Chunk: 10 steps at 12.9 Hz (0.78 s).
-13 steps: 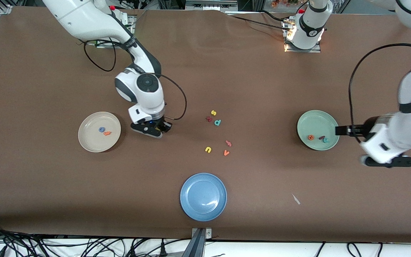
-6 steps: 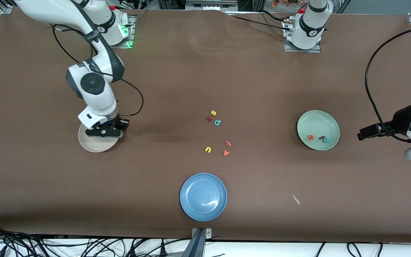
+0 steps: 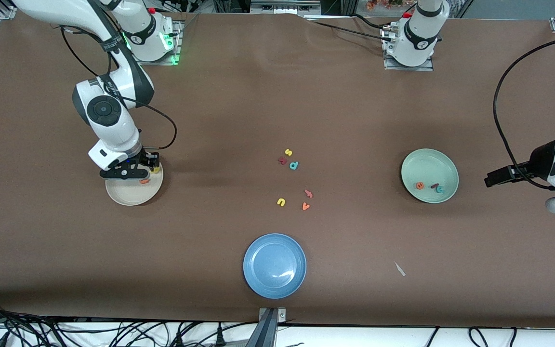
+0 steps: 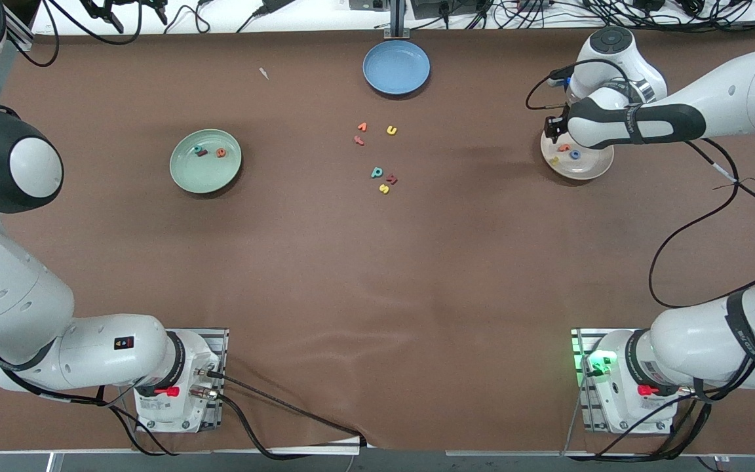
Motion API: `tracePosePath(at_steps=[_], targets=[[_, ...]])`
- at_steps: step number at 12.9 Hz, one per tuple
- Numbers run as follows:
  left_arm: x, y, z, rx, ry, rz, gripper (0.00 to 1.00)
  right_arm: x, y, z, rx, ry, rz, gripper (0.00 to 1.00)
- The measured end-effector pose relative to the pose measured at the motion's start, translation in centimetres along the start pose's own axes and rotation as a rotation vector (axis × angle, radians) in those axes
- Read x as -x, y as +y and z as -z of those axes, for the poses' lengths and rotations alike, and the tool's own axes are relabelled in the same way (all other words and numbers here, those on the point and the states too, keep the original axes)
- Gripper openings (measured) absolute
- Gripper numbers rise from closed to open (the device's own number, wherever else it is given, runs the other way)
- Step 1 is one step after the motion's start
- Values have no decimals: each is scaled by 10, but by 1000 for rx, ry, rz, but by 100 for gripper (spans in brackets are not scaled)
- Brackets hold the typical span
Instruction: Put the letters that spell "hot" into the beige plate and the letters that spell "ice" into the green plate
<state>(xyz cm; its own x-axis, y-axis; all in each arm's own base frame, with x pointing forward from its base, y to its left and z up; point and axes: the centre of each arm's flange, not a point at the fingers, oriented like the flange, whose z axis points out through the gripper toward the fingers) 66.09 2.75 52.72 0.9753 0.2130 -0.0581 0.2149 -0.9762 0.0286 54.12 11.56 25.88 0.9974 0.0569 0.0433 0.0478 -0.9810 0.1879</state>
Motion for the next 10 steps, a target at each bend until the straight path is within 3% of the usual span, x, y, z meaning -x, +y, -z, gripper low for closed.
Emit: tracePosePath(at_steps=[1, 2, 6, 10], targets=[[-2, -11, -1, 0, -1, 10, 100, 0, 1, 2, -9, -5, -15, 96], [-4, -24, -1, 1, -1, 11, 100, 0, 1, 5, -15, -11, -29, 100], [-6, -44, -3, 3, -4, -6, 100, -4, -1, 52, -8, -94, -92, 100], [-6, -41, -3, 3, -4, -12, 100, -32, 5, 163, -66, -187, -107, 100]])
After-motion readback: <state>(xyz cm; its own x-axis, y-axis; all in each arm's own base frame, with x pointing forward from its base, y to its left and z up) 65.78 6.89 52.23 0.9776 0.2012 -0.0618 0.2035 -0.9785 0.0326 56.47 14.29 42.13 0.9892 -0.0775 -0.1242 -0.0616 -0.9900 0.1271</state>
